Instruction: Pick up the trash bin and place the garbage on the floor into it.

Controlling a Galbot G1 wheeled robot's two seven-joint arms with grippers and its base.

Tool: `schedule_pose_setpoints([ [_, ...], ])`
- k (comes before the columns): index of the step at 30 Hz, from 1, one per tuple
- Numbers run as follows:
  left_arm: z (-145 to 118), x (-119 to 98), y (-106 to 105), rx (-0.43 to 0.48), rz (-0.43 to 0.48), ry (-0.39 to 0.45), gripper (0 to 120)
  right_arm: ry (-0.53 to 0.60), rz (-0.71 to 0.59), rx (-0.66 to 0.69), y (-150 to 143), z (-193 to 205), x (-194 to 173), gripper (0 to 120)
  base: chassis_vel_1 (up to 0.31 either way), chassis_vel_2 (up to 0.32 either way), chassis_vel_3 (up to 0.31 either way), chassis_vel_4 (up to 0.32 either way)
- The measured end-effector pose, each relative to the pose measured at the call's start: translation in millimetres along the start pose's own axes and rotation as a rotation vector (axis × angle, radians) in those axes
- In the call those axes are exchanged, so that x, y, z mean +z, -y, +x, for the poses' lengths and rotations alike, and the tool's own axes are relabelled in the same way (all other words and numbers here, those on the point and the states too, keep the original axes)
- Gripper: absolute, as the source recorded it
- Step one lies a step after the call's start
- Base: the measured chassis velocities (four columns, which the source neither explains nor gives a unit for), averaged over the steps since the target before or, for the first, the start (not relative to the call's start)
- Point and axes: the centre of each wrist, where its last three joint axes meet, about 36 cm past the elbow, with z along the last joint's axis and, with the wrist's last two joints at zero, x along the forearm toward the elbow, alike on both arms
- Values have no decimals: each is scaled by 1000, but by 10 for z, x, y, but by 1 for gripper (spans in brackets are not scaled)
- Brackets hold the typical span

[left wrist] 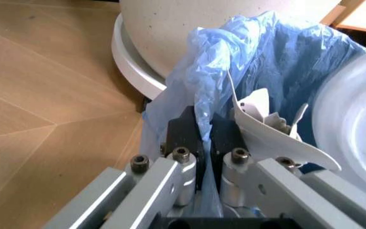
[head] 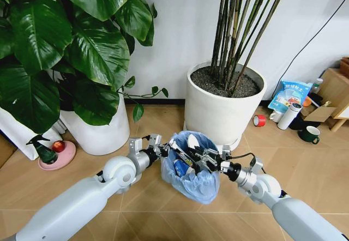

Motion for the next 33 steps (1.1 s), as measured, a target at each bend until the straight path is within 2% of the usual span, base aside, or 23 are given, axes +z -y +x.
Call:
schedule_pose_setpoints([
  [2, -1, 0, 2, -1, 1, 0, 0, 0, 2, 2, -2, 13, -7, 34, 0, 0, 0, 0],
  [4, -1, -1, 3, -1, 1, 0, 0, 0, 4, 3, -5, 19, -13, 37, 0, 0, 0, 0],
  [8, -1, -5, 5, -4, 1, -1, 0, 1, 15, -4, -18, 24, -46, 60, 0, 0, 0, 0],
  [10, -1, -5, 5, -4, 1, -1, 0, 2, 15, -4, -18, 24, -47, 60, 0, 0, 0, 0],
  [12, -2, -4, 11, -8, 1, -3, 0, 8, 20, -20, -50, -10, -73, 74, 0, 0, 0, 0],
  [13, -2, -4, 11, -8, 1, -3, 0, 8, 20, -20, -50, -10, -73, 74, 0, 0, 0, 0],
  [17, 12, 8, 9, -16, 1, -10, 0, -20, 38, 2, -64, -26, -100, 93, 0, 0, 0, 0],
  [23, 30, -2, 6, -18, 0, -14, 0, -145, 126, 33, -49, 57, -278, 100, 0, 0, 0, 0],
  [28, 44, -12, -5, -22, -5, -20, 0, -332, 239, 37, -34, 180, -701, 100, 0, 0, 0, 0],
  [33, 41, -36, -5, -22, -7, -18, 0, -408, 265, 26, -51, 238, -1023, 100, 0, 0, 0, 0],
])
